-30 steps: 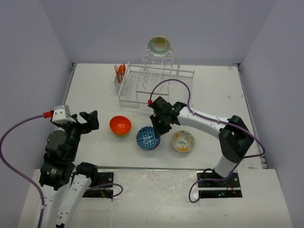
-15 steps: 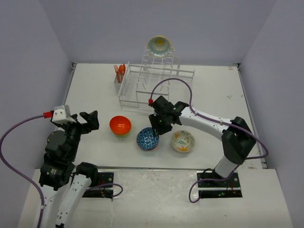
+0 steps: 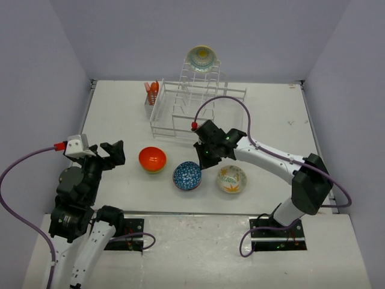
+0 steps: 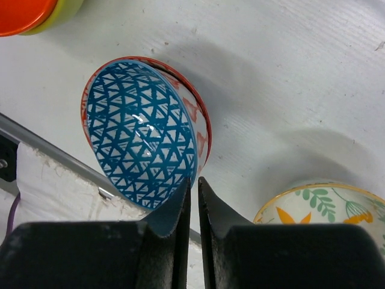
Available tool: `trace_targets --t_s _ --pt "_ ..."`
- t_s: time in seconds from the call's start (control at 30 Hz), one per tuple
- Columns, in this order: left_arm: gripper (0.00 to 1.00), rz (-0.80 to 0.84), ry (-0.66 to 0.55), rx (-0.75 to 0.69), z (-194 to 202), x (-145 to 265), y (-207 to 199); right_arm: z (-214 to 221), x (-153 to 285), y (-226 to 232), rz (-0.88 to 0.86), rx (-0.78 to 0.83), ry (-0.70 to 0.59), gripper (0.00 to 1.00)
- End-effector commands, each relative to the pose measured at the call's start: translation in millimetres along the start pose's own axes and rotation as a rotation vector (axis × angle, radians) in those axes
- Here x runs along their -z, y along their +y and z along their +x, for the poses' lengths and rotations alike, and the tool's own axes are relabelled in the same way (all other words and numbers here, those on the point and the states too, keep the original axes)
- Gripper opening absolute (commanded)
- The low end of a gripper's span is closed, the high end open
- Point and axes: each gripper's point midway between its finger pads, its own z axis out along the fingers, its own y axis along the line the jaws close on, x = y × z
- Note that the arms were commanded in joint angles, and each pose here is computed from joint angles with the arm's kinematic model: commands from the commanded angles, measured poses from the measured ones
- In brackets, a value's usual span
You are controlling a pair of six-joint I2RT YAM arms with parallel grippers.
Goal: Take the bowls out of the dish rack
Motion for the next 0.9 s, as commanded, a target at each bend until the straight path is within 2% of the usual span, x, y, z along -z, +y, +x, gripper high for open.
trace_targets --t_s 0.0,0.6,0.77,0.87 --pt "1.0 -0.002 -0.019 0.013 -1.5 0.1 0.2 3.2 -11.2 1.5 -0.007 -0.01 0.013 0.1" --pt "1.0 0.0 -0.019 0.015 -0.8 1.3 0.1 8.3 -17.4 3.3 -0.03 -0.006 0.024 0.04" --pt "1.0 -0.002 -0.019 0.018 -1.0 2.0 0.1 -20.9 28.9 12.8 -0.044 0.028 -0.092 0.05" --pt "1.0 -0.006 -0.022 0.02 -1.5 2.2 0.9 -50.5 64.1 16.2 -0.027 0.068 -0.213 0.05"
